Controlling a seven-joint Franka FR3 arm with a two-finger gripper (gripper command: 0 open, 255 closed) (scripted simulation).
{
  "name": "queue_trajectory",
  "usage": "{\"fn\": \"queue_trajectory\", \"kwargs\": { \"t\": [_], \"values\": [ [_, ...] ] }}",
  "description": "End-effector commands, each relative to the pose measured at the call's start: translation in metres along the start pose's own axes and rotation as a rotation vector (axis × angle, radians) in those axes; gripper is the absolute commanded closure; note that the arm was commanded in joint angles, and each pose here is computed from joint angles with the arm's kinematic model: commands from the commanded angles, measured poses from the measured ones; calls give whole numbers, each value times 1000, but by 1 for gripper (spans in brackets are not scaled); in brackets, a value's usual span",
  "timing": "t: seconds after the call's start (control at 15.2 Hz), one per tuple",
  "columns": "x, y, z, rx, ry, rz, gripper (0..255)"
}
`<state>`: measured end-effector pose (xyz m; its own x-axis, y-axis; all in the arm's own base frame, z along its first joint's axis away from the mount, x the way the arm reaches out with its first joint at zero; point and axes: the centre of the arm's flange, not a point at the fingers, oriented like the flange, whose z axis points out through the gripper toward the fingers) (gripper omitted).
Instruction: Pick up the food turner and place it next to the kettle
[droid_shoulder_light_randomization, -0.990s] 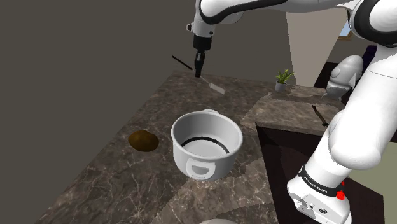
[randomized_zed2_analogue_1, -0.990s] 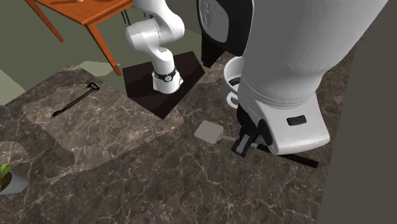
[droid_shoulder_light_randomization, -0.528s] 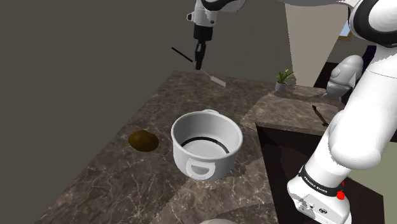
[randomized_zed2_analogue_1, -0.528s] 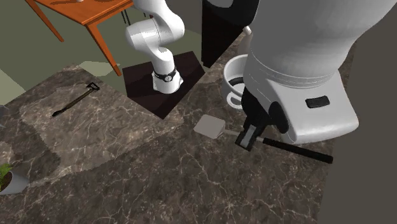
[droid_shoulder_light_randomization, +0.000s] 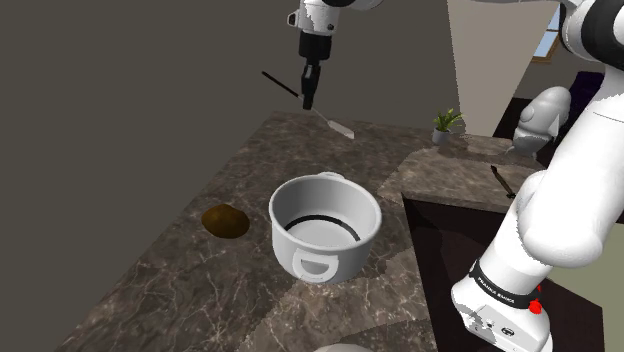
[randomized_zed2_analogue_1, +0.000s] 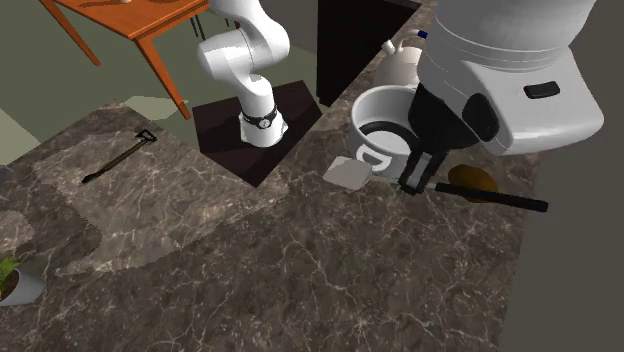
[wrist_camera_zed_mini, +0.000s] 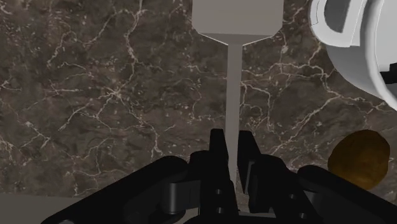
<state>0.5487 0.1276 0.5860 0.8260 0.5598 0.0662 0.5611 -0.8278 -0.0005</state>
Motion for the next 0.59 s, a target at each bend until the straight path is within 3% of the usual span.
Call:
{"fn": "queue_trajectory", "kwargs": {
  "t": [0.0, 0.53],
  "values": [
    [6, -26, -4, 0, 0, 1, 255],
    [17, -131, -3, 0, 0, 1, 255]
  ]
}}
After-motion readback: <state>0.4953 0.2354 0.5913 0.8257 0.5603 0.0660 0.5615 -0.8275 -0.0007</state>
